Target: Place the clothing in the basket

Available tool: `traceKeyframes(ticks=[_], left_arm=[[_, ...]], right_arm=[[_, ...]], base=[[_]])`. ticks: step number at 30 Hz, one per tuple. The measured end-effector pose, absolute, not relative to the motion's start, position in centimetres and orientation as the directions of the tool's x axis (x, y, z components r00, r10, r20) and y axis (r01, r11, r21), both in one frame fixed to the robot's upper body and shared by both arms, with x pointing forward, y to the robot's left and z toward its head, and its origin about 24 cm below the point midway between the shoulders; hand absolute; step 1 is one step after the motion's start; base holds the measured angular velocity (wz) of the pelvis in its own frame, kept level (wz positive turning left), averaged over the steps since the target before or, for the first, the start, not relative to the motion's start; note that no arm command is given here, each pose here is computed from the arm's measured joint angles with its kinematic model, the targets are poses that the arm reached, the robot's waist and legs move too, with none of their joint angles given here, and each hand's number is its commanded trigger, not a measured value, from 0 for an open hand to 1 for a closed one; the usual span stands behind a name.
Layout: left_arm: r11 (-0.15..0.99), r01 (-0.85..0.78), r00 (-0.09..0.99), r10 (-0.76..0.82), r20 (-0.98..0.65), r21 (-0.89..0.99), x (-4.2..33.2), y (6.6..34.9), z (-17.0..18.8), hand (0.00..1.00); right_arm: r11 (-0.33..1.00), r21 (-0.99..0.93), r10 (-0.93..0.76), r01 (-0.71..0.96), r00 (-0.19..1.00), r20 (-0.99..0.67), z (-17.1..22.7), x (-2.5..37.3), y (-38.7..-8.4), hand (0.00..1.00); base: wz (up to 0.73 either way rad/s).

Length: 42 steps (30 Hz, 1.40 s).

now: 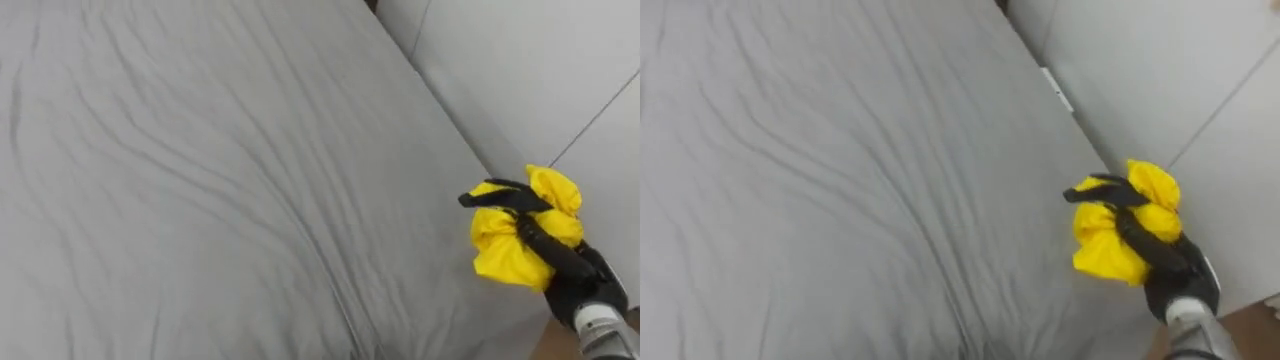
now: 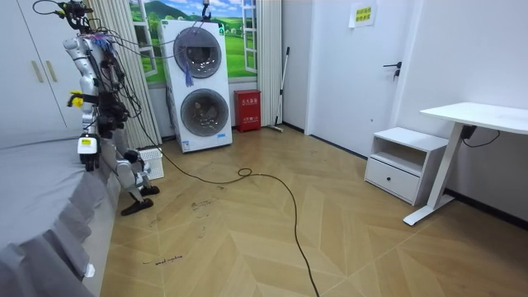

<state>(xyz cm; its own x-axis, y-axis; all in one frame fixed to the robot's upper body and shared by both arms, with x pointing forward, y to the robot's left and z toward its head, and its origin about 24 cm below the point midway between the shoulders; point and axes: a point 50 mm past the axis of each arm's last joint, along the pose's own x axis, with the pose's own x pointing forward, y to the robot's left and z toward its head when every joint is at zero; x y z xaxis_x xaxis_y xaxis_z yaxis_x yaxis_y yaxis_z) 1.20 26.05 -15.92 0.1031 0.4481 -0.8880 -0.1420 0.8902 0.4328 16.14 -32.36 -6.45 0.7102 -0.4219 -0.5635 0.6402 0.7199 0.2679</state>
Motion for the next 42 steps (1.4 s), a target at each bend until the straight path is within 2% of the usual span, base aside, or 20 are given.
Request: traceKeyframes(ticks=[8,19,26,27,28,32,42], left_arm=[[0.891,-0.127,0.077,0.448,-0.891,0.437,0.6,26.0,-16.0,0.00],[0.924,-0.089,0.106,0.381,-0.918,0.373,2.5,25.5,-16.3,0.00],[0.921,-0.142,0.127,0.380,-0.916,0.362,3.7,25.9,-16.1,0.00],[0.922,-0.140,0.131,0.379,-0.916,0.362,3.8,25.9,-16.1,0.00],[0.923,-0.149,0.139,0.376,-0.916,0.356,4.2,25.9,-16.1,0.00],[0.930,-0.122,0.189,0.365,-0.911,0.347,5.5,25.8,-16.0,0.00],[0.932,-0.137,0.215,0.359,-0.908,0.336,6.0,25.7,-15.9,0.00]], right_arm=[[0.682,0.191,-0.440,0.706,0.604,-0.664,-8.7,13.9,-32.7,1.00],[0.671,0.161,-0.499,0.724,0.601,-0.624,-7.4,16.8,-34.2,1.00],[0.589,0.095,-0.554,0.802,0.487,-0.675,-8.1,16.4,-35.4,1.00],[0.585,0.091,-0.558,0.806,0.481,-0.676,-8.1,16.4,-35.4,0.64],[0.569,0.089,-0.567,0.817,0.469,-0.678,-8.1,16.4,-35.4,0.00],[0.509,0.114,-0.576,0.853,0.436,-0.691,-8.4,16.6,-35.3,0.00],[0.503,0.097,-0.569,0.859,0.413,-0.711,-9.0,16.2,-34.8,0.00]], base=[[-0.22],[-0.19],[-0.04],[0.00],[0.00],[0.01],[0.01]])
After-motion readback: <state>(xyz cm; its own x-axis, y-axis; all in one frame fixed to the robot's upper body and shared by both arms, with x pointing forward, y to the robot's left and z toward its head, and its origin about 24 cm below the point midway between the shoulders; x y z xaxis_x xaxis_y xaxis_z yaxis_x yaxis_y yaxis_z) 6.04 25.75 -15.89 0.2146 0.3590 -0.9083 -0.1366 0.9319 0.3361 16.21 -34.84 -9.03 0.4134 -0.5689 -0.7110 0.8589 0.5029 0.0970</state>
